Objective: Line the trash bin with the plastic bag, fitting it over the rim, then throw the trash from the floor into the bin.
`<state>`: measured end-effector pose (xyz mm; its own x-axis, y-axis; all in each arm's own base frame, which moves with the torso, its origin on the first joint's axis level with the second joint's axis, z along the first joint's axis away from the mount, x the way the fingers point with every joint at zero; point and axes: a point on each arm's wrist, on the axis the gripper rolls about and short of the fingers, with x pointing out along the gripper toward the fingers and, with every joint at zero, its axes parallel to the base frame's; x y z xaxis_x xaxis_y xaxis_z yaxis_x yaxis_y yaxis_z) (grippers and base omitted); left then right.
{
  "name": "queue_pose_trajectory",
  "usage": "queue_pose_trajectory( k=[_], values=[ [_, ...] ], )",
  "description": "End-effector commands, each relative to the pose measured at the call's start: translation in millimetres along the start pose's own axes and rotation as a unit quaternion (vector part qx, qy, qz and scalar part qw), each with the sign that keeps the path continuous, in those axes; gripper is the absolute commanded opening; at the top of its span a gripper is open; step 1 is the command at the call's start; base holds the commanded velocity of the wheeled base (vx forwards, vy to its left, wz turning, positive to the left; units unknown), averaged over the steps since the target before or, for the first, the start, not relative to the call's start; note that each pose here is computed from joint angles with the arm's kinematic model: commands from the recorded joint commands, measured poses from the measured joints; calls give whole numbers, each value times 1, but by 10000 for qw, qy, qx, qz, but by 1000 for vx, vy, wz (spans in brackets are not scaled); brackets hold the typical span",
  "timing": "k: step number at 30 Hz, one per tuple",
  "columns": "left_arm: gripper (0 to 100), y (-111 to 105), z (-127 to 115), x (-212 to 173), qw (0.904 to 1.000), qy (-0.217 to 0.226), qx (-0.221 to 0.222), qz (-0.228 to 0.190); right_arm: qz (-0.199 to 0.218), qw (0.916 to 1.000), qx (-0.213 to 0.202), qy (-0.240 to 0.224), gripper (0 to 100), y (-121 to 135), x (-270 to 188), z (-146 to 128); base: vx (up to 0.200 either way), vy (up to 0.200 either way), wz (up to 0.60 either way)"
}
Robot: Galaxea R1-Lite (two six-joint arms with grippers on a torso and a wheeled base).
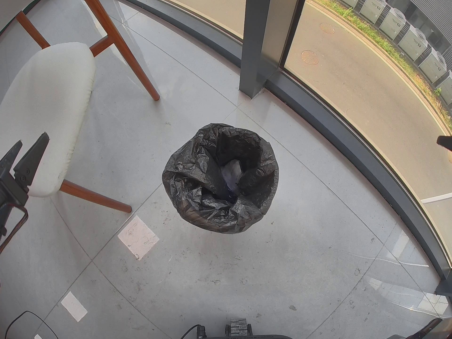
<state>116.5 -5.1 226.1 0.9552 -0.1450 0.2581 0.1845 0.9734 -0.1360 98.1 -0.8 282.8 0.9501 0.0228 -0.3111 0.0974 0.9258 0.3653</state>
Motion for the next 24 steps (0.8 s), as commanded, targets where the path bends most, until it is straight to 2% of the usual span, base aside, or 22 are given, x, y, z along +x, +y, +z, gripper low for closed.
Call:
queue_pose_trajectory(
  k=[1, 3, 4, 5, 6, 7, 8, 9, 10, 12, 15, 17, 19, 20, 22, 24],
  values=[
    [100, -5, -57, -98, 9960, 659, -84, -590, -123, 9719, -1613, -1710, 100, -68, -28, -168, 0, 0, 0],
    [100, -7, -65, -113, 9943, 809, -104, -680, -28, 9732, -1718, -1532, 100, -72, -34, -183, 0, 0, 0],
    [100, -7, -75, -128, 9924, 1049, -135, -631, -65, 9751, -1782, -1320, 100, -77, -40, -199, 0, 0, 0],
    [100, -7, -84, -138, 9904, 1242, -132, -586, -73, 9738, -1865, -1296, 100, -80, -44, -208, 0, 0, 0],
    [100, -7, -106, -163, 9866, 1550, -43, -516, -133, 9735, -1961, -1164, 100, -84, -49, -219, 0, 0, 0],
    [100, -8, -109, -172, 9860, 1578, 8, -543, -158, 9748, -1950, -1068, 100, -84, -49, -217, 0, 0, 0],
    [100, -8, -109, -174, 9862, 1562, 27, -540, -161, 9749, -1957, -1053, 100, -84, -49, -217, 0, 0, 0],
    [100, -9, -99, -175, 9889, 1386, 111, -527, -208, 9758, -1970, -929, 100, -83, -45, -214, 0, 0, 0],
    [100, -8, -102, -173, 9910, 1261, 152, -415, -171, 9745, -1992, -1015, 100, -83, -44, -214, 0, 0, 0],
    [100, -5, -104, -171, 9945, 1025, 199, 110, -174, 9736, -1980, -1124, 100, -83, -44, -215, 0, 0, 0],
    [100, -2, -104, -171, 9930, 930, 139, 710, -154, 9732, -1985, -1152, 100, -83, -44, -214, 0, 0, 0],
    [100, -1, -104, -172, 9922, 920, 159, 831, -83, 9729, -2017, -1131, 100, -83, -44, -215, 0, 0, 0],
    [100, -1, -104, -172, 9921, 920, 175, 837, 61, 9717, -2069, -1143, 100, -83, -45, -215, 0, 0, 0],
    [100, -2, -104, -172, 9921, 933, 278, 797, 697, 9664, -2221, -1088, 100, -85, -46, -214, 0, 0, 0],
    [100, -2, -104, -172, 9921, 1004, 483, 582, 627, 9674, -2219, -1047, 100, -85, -45, -214, 0, 0, 0],
    [100, -5, -106, -172, 9914, 1160, 600, 25, 616, 9679, -2194, -1056, 100, -85, -45, -214, 0, 0, 0]
  ],
)
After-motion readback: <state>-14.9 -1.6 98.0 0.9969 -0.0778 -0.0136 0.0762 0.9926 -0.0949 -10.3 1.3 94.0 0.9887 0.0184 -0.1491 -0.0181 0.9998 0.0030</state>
